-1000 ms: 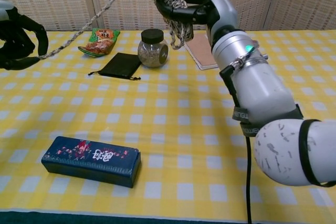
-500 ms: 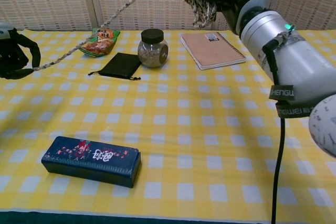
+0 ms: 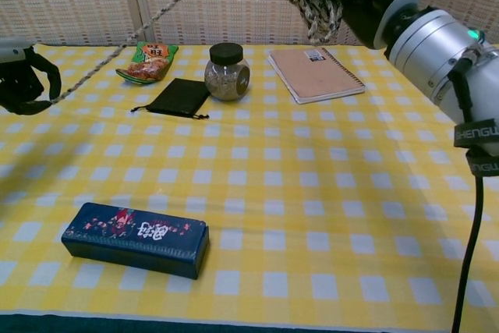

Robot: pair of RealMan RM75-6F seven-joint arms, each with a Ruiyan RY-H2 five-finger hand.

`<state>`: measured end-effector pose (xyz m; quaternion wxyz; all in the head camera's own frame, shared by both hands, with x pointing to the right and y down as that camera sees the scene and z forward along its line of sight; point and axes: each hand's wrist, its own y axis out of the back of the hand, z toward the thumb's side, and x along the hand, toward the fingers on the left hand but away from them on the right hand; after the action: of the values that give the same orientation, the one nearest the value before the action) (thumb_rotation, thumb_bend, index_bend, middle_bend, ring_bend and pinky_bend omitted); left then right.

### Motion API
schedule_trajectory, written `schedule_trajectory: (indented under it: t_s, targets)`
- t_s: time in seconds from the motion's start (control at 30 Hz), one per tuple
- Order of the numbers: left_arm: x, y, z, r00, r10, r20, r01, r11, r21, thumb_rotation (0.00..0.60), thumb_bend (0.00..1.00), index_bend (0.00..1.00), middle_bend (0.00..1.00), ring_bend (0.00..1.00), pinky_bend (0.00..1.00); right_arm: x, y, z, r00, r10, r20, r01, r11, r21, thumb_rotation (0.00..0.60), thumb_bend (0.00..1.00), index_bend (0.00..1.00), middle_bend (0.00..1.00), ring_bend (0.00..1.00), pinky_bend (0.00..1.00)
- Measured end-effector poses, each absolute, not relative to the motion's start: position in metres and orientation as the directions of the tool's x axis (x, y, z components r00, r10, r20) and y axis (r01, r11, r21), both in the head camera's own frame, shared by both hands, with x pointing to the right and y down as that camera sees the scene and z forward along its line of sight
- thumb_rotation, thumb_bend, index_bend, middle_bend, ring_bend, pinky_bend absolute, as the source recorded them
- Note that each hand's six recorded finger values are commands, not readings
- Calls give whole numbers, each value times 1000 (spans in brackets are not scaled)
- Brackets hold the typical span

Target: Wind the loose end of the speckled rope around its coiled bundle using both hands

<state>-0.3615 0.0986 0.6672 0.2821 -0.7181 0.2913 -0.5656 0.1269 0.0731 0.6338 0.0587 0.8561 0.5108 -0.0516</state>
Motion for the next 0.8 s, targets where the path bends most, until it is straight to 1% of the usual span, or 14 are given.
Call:
schedule_trajectory:
  t_s: [0.1,0.23,0.43,0.57,0.67,0.8]
  targets:
    - [-355,92,661,211,-759,616,-54,-638,-768,600,580,643,881,819,792,127,76,631,511,850,-130,855,-518,-21,600,390,962,786,821,736]
    - [-342,82,648,258,-792,553,27,-566,-824,600,580,643,881,818,792,121,84,629,569,813,-119,807,-581,-105,600,391,962,786,820,736]
    - [-320,67,623,319,-827,463,113,-452,-885,600,580,640,880,815,792,108,97,631,644,751,-146,728,-661,-185,600,391,962,786,817,736]
    - [-300,61,604,356,-838,413,123,-396,-910,600,580,636,881,815,792,98,107,634,685,707,-177,668,-706,-235,600,391,962,786,825,736]
    - [-282,58,590,389,-838,382,99,-374,-922,600,580,633,881,816,792,86,113,637,707,675,-211,631,-737,-242,600,391,962,786,827,737]
    - [-257,56,577,437,-829,349,91,-345,-934,600,580,629,881,818,792,73,118,640,720,650,-242,599,-759,-255,600,391,962,788,833,743]
